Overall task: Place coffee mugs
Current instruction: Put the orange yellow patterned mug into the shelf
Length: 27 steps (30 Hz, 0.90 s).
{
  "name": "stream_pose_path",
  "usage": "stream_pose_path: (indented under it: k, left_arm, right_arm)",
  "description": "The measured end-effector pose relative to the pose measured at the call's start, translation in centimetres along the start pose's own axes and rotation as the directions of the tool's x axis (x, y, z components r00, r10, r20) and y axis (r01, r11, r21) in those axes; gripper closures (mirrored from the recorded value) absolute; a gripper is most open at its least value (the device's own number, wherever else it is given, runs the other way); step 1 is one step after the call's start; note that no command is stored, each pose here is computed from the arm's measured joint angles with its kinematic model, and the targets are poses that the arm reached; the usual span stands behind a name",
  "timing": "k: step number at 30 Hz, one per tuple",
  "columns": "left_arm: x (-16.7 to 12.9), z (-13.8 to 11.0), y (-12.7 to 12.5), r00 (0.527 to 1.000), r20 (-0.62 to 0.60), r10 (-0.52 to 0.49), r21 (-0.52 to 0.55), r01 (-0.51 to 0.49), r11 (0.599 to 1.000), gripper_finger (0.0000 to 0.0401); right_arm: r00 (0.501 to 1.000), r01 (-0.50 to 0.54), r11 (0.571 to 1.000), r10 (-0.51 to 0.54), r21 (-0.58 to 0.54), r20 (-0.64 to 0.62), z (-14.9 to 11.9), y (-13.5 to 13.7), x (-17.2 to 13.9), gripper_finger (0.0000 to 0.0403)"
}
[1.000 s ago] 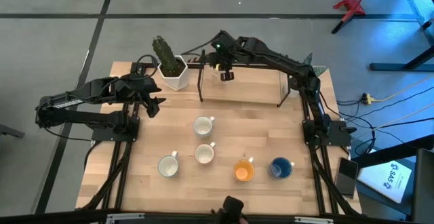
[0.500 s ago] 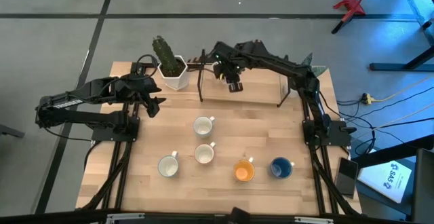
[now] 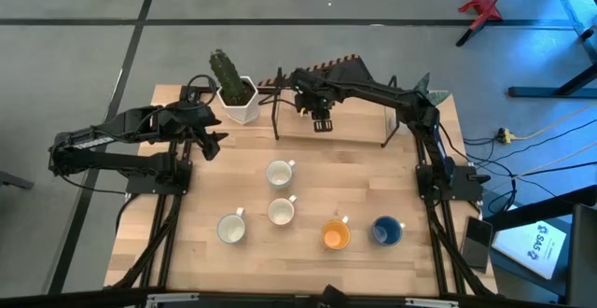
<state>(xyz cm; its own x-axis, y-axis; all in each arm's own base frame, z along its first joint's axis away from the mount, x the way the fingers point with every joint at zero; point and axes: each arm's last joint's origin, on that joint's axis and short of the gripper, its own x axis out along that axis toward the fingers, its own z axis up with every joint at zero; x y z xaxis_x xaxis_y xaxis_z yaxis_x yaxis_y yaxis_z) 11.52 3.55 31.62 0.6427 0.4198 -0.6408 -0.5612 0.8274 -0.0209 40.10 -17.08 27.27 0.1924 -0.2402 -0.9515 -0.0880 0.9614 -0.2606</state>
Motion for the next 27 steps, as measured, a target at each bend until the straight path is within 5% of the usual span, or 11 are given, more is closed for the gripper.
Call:
stream_pose_path:
  k: [12,27]
  left_arm:
    - [0.0,0.0,0.0,1.000,0.000,0.001,-0.001,-0.001,1.000,0.0179]
    - [0.0,0.0,0.0,1.000,0.002,0.012,0.000,-0.012,1.000,0.0179]
  right_arm:
    - [0.991,0.125,0.991,-0.127,0.038,0.044,0.5,-0.8,1.3,0.0265]
    - [0.988,0.153,0.986,-0.155,0.069,0.016,-0.8,-2.8,1.6,0.0265]
